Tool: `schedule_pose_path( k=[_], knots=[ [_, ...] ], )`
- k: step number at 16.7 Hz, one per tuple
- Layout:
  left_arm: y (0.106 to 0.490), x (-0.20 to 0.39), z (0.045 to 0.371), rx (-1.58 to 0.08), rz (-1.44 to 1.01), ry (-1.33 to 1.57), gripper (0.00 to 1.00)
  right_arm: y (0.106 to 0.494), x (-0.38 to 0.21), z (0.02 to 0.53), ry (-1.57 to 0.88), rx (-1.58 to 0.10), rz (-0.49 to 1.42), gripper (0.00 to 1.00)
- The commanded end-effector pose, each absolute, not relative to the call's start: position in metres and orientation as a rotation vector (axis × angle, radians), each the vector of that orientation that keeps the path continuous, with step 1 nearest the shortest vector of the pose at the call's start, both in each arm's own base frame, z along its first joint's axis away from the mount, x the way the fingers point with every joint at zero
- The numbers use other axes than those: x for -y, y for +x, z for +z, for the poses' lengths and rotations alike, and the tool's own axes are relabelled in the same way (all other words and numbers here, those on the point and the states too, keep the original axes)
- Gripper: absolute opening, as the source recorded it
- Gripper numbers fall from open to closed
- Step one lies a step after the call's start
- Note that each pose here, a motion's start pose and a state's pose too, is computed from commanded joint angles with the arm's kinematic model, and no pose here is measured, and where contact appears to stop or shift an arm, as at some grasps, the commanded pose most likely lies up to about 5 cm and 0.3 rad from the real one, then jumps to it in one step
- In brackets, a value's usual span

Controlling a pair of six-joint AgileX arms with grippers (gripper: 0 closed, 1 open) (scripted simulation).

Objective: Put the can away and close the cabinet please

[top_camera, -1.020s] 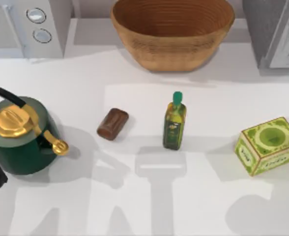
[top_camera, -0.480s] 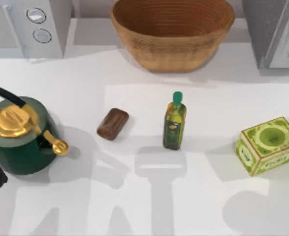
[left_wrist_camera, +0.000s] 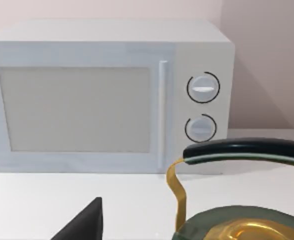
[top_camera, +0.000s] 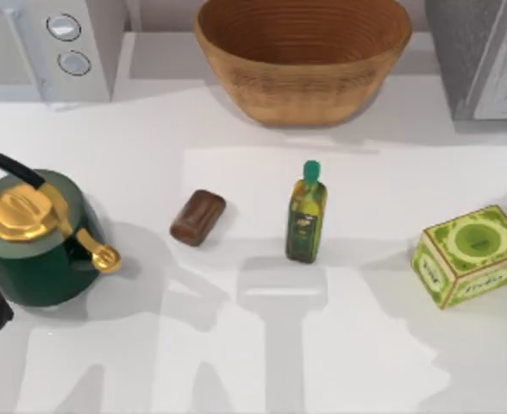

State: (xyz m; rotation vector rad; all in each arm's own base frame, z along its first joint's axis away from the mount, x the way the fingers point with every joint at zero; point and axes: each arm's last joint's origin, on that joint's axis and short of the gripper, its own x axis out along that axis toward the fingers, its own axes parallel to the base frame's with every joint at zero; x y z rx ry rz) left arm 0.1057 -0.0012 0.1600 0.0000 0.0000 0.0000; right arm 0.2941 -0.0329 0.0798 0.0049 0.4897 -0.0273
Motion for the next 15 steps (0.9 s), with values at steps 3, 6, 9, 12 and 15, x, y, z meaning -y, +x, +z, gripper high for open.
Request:
schedule_pose_path(
  k=[3,6,9,12,15],
  knots=[
    [0.1057,0.0012,0.1600,0.000,0.000,0.000,1.00,0.2960,0.0298,0.0687,0.004,-0.494,-0.012,1.00],
    [0.1057,0.0012,0.1600,0.000,0.000,0.000,1.00,0.2960,0.0297,0.0684,0.004,-0.494,-0.011,1.00],
    [0.1057,0.0012,0.1600,0.000,0.000,0.000,1.00,0.2960,0.0297,0.0684,0.004,-0.494,-0.011,0.85],
    [0.1057,0.0012,0.1600,0.000,0.000,0.000,1.00,0.2960,0.0297,0.0684,0.004,-0.494,-0.011,0.62],
    [0.1057,0.0012,0.1600,0.000,0.000,0.000,1.00,0.2960,0.0297,0.0684,0.004,-0.494,-0.011,0.40]
  ],
)
